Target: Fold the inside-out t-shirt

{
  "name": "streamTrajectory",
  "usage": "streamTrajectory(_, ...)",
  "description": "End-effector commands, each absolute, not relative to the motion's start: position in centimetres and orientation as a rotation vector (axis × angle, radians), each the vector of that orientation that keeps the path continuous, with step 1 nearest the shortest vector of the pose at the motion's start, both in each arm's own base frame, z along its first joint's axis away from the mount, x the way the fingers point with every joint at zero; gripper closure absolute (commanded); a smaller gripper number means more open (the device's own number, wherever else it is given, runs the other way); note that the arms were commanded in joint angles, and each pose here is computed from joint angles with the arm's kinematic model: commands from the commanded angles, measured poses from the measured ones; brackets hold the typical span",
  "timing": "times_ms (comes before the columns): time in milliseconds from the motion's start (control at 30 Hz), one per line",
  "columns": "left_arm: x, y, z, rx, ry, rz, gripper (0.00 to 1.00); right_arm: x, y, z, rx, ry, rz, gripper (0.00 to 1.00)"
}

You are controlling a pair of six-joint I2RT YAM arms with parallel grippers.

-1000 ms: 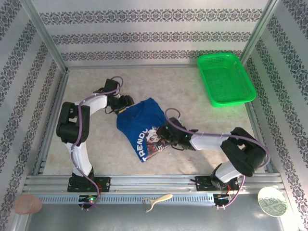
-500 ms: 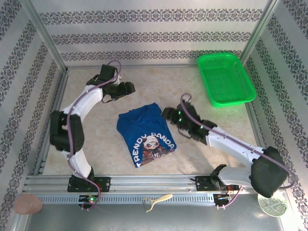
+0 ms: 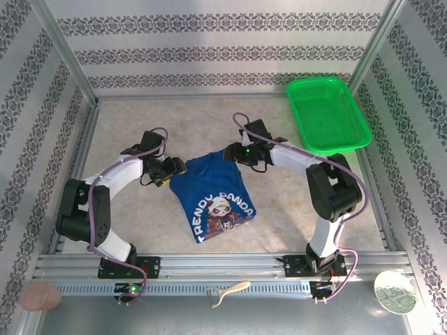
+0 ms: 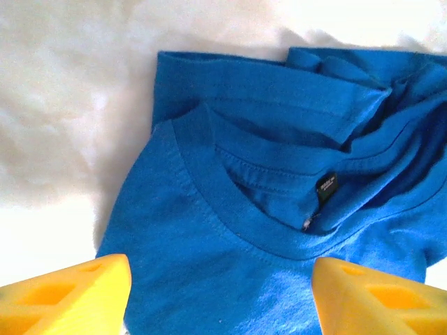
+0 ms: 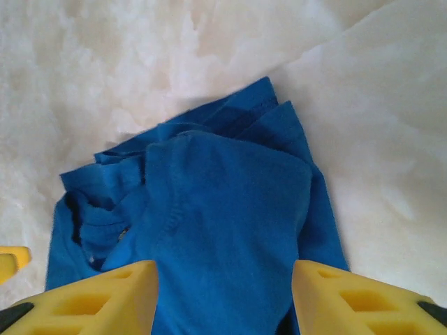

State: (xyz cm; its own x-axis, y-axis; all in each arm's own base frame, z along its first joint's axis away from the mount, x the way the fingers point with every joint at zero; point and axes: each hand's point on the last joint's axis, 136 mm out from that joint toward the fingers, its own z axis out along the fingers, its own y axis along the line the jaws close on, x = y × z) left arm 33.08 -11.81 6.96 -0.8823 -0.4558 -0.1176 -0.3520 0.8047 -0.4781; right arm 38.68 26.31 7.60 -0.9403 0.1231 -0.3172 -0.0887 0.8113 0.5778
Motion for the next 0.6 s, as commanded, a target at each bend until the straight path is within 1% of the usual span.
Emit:
streamTrajectory(0, 34.2, -11.4, 6.8, -0.674, 2.718, -0.658, 0.31, 38.9, 27.5, 7.0, -0.04, 2.683, 0.885, 0.49)
streamTrajectory(67, 34.4, -11.4, 6.3, -0.674, 2.727, -0.657, 0.31, 39.3, 27.5, 6.2, -0.025, 2.698, 0.868, 0.53)
streamTrajectory(133, 34.5, -11.4, 5.6, -0.679, 2.744, -0.648, 0.31, 39.7, 27.4, 5.8, -0.009, 2.704, 0.856, 0.59)
streamTrajectory(233, 34.7, -11.4, 4.7, -0.68, 2.775, -0.628, 0.31, 40.2, 26.9, 5.5, 0.024, 2.707, 0.841, 0.72)
streamTrajectory(467, 34.9, -11.5, 3.9, -0.699, 2.785, -0.629, 0.31, 40.4, 26.5, 5.2, 0.056, 2.703, 0.848, 0.99)
streamTrajectory(567, 34.9, -11.6, 3.5, -0.697, 2.789, -0.642, 0.31, 40.4, 26.5, 5.1, 0.068, 2.701, 0.857, 1.0)
